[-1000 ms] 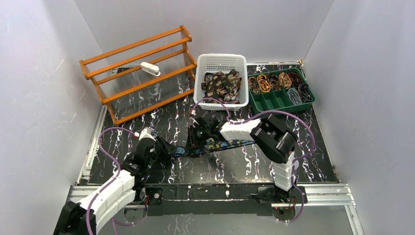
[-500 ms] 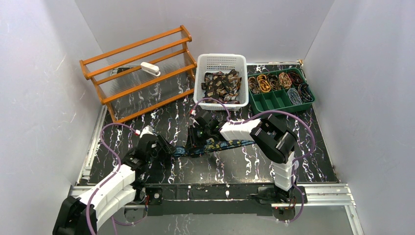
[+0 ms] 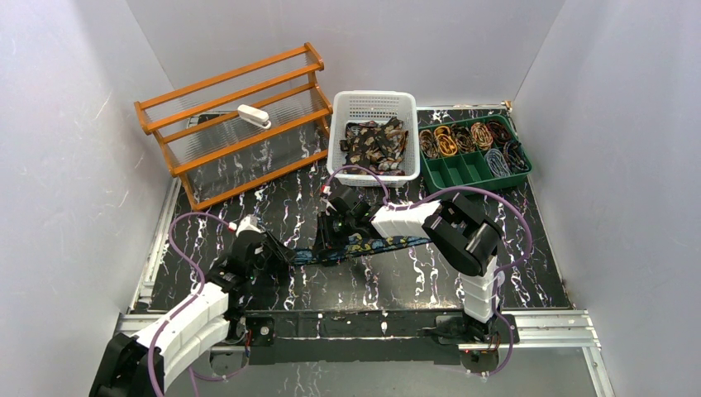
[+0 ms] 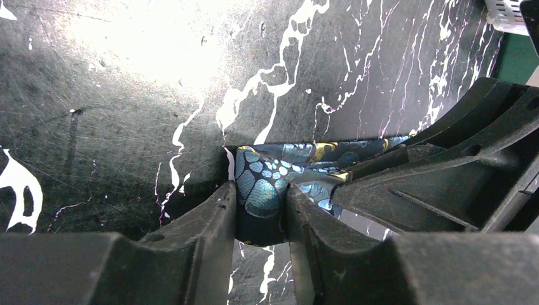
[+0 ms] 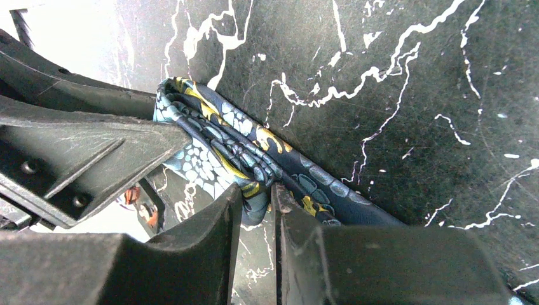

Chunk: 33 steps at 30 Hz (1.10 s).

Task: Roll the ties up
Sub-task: Roll the tie at the center of the board.

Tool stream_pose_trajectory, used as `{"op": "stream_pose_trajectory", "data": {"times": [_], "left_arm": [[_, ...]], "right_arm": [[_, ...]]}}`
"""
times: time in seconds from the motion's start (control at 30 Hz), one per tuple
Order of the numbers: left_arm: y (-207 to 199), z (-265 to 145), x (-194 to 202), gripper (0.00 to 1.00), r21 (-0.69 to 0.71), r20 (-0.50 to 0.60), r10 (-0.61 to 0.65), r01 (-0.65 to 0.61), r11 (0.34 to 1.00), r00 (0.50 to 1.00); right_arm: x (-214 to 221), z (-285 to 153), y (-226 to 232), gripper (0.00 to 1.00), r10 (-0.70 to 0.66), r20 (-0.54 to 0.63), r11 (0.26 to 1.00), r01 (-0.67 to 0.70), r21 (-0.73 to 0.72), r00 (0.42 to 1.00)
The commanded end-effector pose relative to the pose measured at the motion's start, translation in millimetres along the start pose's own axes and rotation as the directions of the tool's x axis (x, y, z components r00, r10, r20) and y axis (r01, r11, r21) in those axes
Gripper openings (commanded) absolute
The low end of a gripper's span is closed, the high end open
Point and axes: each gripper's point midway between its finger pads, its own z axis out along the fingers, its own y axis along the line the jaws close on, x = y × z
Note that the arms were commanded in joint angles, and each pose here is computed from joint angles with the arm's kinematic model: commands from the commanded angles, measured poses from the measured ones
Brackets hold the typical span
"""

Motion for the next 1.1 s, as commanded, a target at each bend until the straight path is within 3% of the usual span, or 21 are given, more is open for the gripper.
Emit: {"op": "stream_pose_trajectory", "data": {"times": [0.0, 0.17, 0.57, 0.8, 1.07], "left_arm": [[15, 1, 11, 0.27, -0.04, -0.04, 0.022, -0.024, 0.999, 0.999], [4, -2, 1, 0.17, -0.035, -0.031, 0.074, -0.075, 0.997, 0.997], [-11, -10, -18, 0.09, -0.007, 0.031, 0.111, -0.111, 0.994, 0.993], [-16, -14, -32, 0.07, -0.041, 0.059, 0.127, -0.125, 0.991, 0.99], [-9, -19, -43, 0.07, -0.106, 0.103, 0.118, -0.107, 0.989, 0.988]], "right_arm": [[12, 3, -20, 0.33, 0.003, -0.038, 0.998, 0.0, 0.065, 0.999], [3, -4, -2, 0.36, -0.027, -0.03, 0.999, 0.027, 0.02, 0.999], [-17, -40, 50, 0.44, -0.152, 0.07, 0.978, 0.16, -0.131, 0.986], [-10, -28, 37, 0.33, -0.148, 0.02, 0.984, 0.149, -0.1, 0.989], [-14, -20, 13, 0.32, -0.17, 0.002, 0.985, 0.17, 0.019, 0.985]]}}
